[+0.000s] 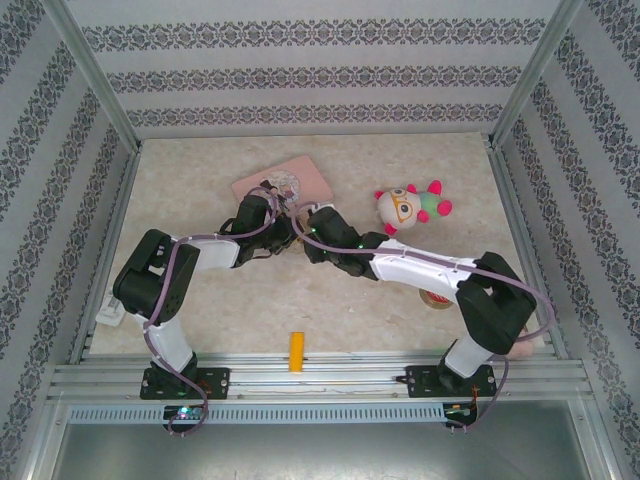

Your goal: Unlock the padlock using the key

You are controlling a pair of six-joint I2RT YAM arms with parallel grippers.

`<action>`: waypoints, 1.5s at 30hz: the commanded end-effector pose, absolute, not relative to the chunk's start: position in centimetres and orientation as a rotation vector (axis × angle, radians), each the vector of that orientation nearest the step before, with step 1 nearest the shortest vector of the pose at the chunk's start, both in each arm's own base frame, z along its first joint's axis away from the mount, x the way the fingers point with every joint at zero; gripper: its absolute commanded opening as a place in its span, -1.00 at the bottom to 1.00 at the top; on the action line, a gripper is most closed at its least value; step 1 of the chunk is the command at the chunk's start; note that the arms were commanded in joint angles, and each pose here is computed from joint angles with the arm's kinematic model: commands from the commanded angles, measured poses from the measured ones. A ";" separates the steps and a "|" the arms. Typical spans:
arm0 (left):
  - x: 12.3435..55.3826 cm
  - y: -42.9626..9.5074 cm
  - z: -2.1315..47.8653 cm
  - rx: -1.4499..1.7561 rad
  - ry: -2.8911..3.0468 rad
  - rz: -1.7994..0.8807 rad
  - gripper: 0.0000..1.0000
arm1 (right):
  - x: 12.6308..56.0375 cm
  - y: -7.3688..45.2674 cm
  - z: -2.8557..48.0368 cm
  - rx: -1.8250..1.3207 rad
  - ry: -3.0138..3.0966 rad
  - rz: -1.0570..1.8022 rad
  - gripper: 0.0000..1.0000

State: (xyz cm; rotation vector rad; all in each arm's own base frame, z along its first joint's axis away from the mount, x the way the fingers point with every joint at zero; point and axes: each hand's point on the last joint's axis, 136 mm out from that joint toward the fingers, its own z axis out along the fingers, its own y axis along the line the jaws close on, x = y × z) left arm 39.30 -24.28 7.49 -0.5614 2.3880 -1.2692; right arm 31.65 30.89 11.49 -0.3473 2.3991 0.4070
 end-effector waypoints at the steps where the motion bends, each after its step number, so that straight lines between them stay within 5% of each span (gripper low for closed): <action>1: 38.6 -24.8 8.5 -0.645 2.422 -1.375 -0.98 | 31.0 30.1 9.9 -0.469 2.448 0.254 -0.48; 25: 38.5 -25.1 8.7 -0.636 2.412 -1.414 -0.98 | 32.5 33.1 9.2 -0.583 2.435 0.222 -0.34; 40: 38.5 -25.2 9.0 -0.630 2.403 -1.432 -0.98 | 33.4 33.1 7.7 -0.574 2.447 0.211 -0.45; 45: 38.4 -25.2 9.1 -0.631 2.402 -1.438 -0.98 | 33.8 33.0 7.6 -0.561 2.443 0.205 -0.64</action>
